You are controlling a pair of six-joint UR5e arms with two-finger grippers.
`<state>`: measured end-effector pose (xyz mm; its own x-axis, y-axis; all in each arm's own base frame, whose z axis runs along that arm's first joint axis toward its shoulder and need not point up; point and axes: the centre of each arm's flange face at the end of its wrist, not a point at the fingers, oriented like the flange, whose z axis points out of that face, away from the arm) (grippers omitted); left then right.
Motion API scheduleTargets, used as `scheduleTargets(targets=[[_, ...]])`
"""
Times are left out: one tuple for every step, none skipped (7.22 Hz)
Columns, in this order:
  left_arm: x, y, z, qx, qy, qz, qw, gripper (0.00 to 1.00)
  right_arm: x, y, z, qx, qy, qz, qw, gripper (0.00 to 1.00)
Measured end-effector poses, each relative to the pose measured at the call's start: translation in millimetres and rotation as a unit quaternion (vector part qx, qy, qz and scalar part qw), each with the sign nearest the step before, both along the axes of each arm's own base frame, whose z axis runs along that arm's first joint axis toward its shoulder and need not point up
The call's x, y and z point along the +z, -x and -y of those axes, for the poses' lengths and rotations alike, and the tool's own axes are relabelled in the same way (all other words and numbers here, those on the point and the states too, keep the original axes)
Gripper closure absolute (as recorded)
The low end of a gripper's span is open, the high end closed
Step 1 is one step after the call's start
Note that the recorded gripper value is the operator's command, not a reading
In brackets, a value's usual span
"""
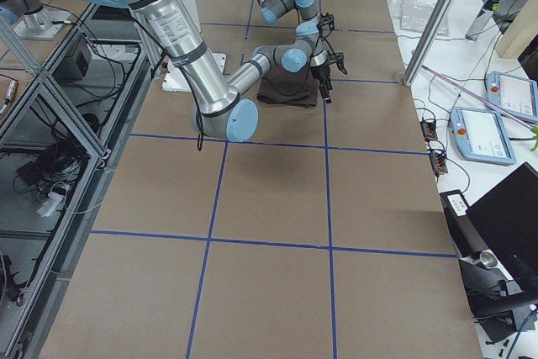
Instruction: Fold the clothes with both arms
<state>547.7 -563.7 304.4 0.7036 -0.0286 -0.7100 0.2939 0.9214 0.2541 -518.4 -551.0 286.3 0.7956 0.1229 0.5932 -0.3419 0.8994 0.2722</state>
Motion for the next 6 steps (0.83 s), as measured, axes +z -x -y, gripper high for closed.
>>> scheduleTargets(targets=[[3, 3, 17, -0.007, -0.002, 0.000, 1.0000, 0.00, -1, 0, -1, 0.001, 0.000, 0.002, 1.0000, 0.00], [-1, 10, 28, -0.008, -0.007, -0.006, 0.9999, 0.00, -4, -1, -2, 0.001, -0.002, 0.005, 1.0000, 0.00], [-13, 16, 29, 0.001, -0.010, -0.021, 0.9997, 0.00, -9, -2, -4, 0.001, -0.003, 0.010, 0.9999, 0.00], [-30, 24, 21, 0.014, -0.013, -0.042, 0.9990, 0.00, -16, -4, -7, -0.005, -0.004, 0.019, 0.9998, 0.00], [-44, 37, 10, 0.021, -0.017, -0.055, 0.9981, 0.00, -24, -7, -12, -0.018, 0.002, 0.033, 0.9993, 0.00], [-59, 53, -5, 0.026, -0.017, -0.060, 0.9977, 0.00, -30, -16, -18, -0.035, 0.011, 0.050, 0.9981, 0.00]])
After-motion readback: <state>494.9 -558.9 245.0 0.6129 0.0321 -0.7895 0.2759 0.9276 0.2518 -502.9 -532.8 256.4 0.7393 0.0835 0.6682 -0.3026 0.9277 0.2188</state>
